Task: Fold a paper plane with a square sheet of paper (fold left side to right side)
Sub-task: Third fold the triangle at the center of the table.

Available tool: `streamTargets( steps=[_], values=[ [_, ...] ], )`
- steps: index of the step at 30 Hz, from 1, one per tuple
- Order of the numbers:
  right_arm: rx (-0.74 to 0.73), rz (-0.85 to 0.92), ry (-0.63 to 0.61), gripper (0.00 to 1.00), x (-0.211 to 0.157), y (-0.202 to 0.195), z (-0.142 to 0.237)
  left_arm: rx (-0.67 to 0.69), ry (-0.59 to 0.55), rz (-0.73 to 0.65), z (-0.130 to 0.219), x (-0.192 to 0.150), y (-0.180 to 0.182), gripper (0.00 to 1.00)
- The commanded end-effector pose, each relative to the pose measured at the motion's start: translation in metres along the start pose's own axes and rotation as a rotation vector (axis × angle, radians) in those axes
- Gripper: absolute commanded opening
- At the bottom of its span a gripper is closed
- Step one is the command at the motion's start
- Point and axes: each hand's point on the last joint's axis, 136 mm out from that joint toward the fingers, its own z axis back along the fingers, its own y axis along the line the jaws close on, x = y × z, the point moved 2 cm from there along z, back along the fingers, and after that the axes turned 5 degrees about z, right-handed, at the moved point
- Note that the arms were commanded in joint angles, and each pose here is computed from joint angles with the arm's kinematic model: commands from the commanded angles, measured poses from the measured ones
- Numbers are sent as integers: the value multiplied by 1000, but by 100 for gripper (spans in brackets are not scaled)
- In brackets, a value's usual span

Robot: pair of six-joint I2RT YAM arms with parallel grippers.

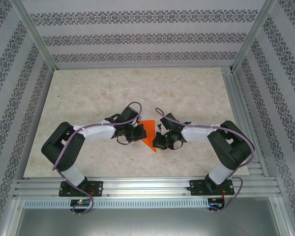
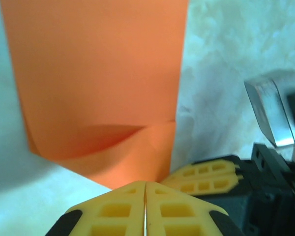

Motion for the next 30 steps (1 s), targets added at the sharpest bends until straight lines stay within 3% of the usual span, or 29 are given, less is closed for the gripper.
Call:
streamTargets(
  steps=[1,9,22,30],
  values=[
    [-178,-52,57,8,-20,-41,-12,-2,46,17,-11,-23,0,9],
    [-183,-43,64,8,-20,-40,-12,-7,42,59,-33,-30,0,5],
    [-193,-36,72,7,-22,-40,-11,-26,18,76,-37,-22,-8,4],
    [-210,-32,79,7,-23,-43,-11,67,18,69,-41,-25,14,2]
  ],
)
